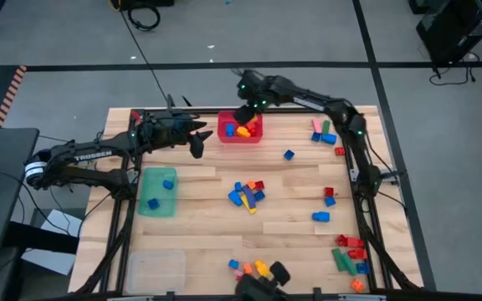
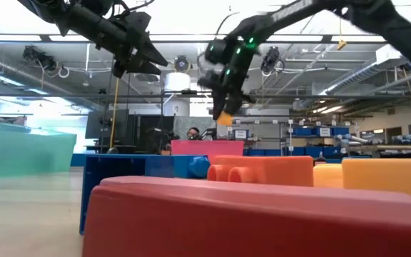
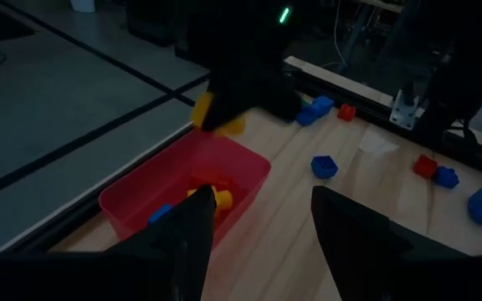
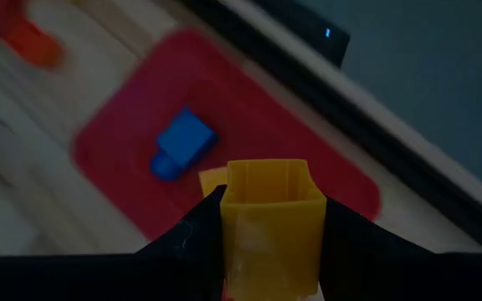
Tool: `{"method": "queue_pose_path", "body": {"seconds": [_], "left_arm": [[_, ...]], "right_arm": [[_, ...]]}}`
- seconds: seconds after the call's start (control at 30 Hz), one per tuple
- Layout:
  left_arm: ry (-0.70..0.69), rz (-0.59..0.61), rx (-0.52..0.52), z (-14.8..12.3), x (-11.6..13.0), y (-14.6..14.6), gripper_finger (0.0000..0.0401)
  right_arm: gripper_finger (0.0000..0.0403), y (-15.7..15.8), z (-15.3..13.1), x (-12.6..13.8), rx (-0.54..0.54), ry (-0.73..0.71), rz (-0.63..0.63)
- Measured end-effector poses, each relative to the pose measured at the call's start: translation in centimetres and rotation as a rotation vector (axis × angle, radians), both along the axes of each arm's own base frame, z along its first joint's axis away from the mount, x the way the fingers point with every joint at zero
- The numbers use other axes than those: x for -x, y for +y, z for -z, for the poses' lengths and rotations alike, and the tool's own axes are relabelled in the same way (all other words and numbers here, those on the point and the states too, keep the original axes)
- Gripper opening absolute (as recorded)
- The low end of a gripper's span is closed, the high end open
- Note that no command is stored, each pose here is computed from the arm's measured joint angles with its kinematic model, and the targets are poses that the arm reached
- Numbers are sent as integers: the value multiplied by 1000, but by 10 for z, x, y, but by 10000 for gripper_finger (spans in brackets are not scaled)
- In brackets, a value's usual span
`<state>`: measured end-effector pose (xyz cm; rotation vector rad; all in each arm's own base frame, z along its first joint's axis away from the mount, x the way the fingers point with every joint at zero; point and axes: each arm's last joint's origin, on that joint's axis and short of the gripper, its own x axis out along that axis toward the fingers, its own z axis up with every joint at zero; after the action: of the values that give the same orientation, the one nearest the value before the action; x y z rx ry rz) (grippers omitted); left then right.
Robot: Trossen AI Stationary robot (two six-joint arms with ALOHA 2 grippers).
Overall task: Sort blocks by size
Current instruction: Put the yellow 1 studded building block into the red bin, then put the blue 4 studded building block into the teal bin
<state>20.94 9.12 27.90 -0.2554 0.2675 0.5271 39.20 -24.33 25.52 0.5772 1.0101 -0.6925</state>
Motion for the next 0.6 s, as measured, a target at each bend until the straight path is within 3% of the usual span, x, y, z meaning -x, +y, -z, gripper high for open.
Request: {"method": "queue_pose_path", "body": {"seconds": [0.17, 0.27, 0.43, 0.6], "left_arm": [[5, 0, 2, 0, 0, 0, 209], [8, 0, 4, 1, 0, 0, 209], [10, -1, 5, 1, 0, 0, 209], [24, -1, 10, 3, 1, 0, 209]], "right_arm": [[143, -3, 30, -10, -54, 51, -17], [183, -3, 39, -11, -78, 66, -22], [269, -5, 34, -6, -91, 72, -16], [273, -6, 14, 6, -85, 64, -3]]}}
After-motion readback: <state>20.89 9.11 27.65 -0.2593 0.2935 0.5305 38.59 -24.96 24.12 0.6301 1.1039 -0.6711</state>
